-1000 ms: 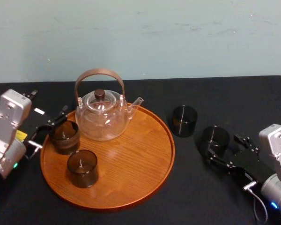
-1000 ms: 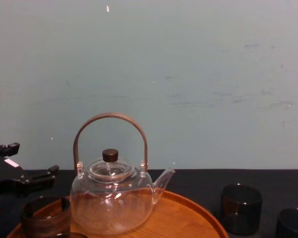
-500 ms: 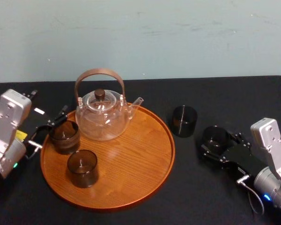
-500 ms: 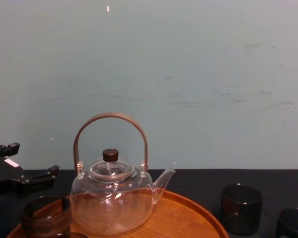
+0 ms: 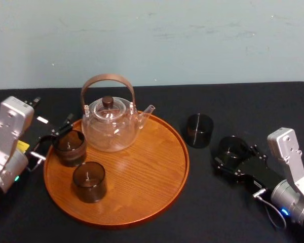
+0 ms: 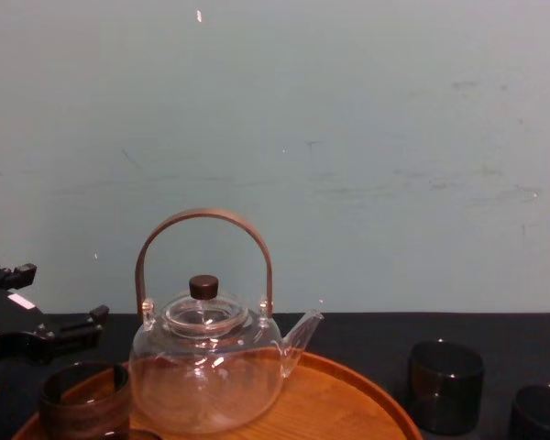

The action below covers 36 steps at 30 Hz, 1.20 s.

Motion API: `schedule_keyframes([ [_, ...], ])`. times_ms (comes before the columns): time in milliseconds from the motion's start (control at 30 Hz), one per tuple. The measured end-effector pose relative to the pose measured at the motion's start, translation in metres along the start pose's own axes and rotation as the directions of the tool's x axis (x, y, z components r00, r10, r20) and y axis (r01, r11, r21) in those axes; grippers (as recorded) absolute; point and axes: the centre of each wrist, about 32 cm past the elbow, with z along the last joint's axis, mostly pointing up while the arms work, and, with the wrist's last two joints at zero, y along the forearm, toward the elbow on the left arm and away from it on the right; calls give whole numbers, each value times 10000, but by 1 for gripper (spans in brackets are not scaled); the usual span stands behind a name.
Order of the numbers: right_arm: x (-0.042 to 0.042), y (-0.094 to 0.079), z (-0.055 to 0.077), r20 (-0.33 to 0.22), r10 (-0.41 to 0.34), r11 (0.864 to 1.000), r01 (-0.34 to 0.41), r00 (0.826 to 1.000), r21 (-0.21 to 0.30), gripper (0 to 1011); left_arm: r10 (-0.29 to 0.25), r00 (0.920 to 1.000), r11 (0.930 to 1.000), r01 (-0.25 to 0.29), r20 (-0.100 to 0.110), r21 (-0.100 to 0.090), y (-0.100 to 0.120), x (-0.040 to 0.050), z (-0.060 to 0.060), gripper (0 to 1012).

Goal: Pick up the glass from the table and place it on the tray.

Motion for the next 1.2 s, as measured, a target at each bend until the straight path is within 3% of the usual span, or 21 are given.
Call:
schedule_keyframes([
  [867,7,19,-8,77,9,10000,-10,10000,69,1002,0,10000,10000,0,1,-1,0,0,0,1001],
  [1033,7,19,-7,69,12,10000,-13,10000,74,919,0,10000,10000,0,0,0,0,0,0,1002],
  [1200,6,19,-7,65,15,10000,-16,10000,72,916,0,10000,10000,0,1,-2,0,0,1,1001],
])
